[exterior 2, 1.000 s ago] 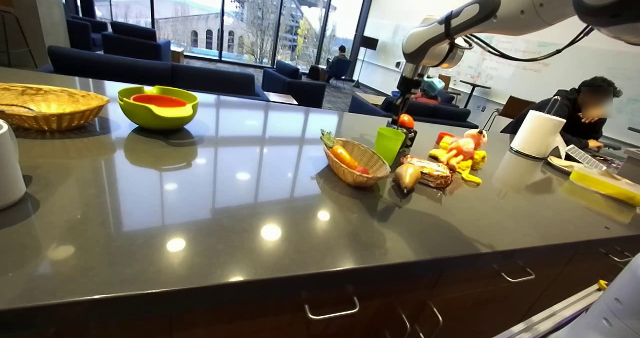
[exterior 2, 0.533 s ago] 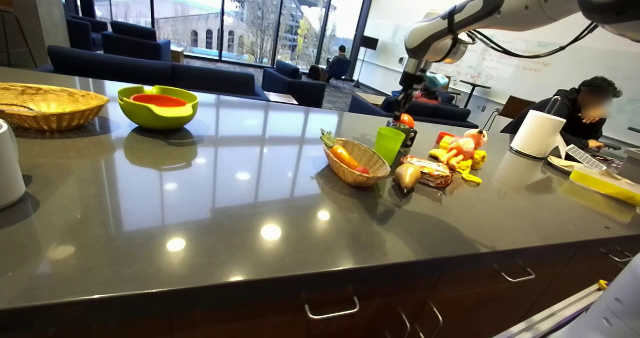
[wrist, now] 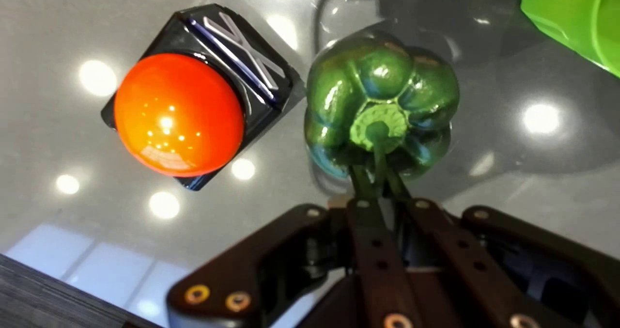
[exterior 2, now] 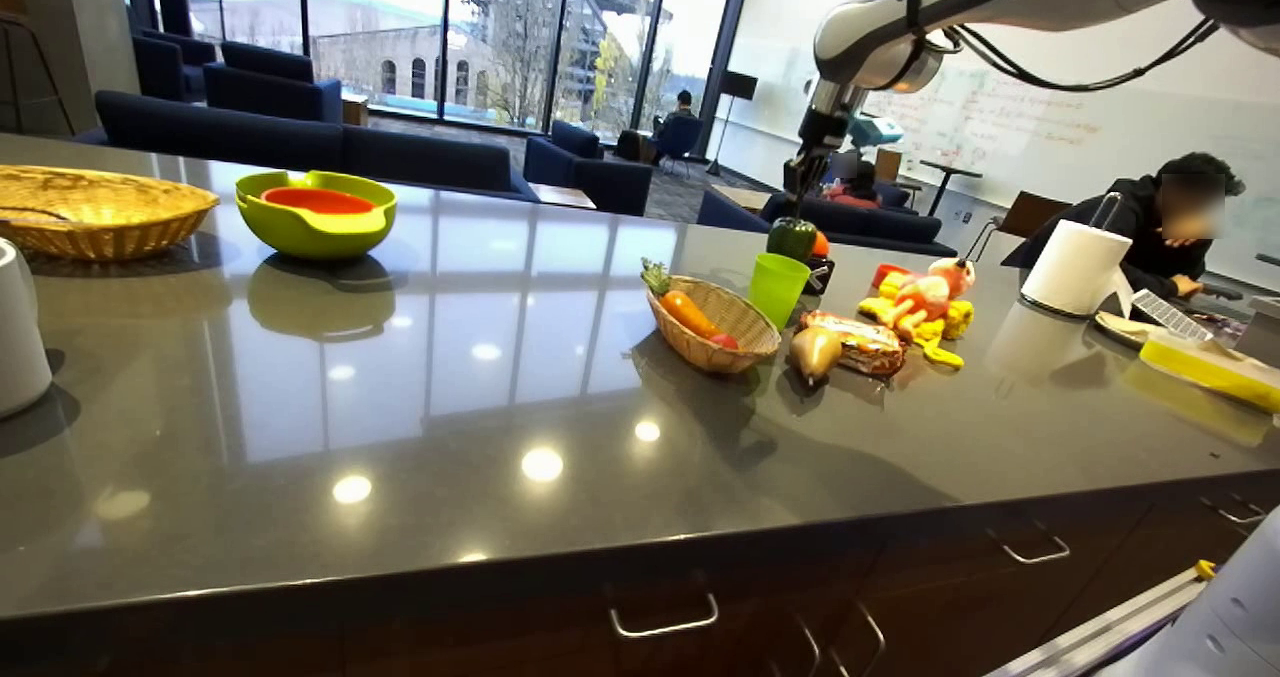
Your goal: Put the green bell pepper in the basket on the right.
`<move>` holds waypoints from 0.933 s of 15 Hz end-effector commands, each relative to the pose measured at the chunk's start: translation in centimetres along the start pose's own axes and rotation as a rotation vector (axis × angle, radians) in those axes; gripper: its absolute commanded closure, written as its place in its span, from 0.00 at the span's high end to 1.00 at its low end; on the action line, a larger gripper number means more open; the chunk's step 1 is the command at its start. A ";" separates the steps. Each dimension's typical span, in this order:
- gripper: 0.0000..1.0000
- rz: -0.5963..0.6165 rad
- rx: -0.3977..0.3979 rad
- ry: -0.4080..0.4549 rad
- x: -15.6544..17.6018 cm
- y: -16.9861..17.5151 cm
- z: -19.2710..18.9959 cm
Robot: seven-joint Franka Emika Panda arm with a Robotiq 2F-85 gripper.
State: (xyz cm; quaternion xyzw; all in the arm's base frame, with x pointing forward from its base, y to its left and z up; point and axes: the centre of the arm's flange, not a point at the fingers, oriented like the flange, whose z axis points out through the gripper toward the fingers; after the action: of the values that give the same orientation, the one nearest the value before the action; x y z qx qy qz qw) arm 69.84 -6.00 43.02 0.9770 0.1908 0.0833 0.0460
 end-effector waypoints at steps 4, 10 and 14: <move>0.02 0.143 -0.042 0.022 1.5 -1.8 -5.2; 0.02 0.248 -0.021 0.045 4.0 -4.1 -7.6; 0.02 0.295 0.002 0.029 4.9 -6.1 -8.8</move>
State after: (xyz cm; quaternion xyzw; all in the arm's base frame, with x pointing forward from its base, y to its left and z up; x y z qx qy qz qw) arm 70.19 0.60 50.33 0.9910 0.0652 0.1126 0.0330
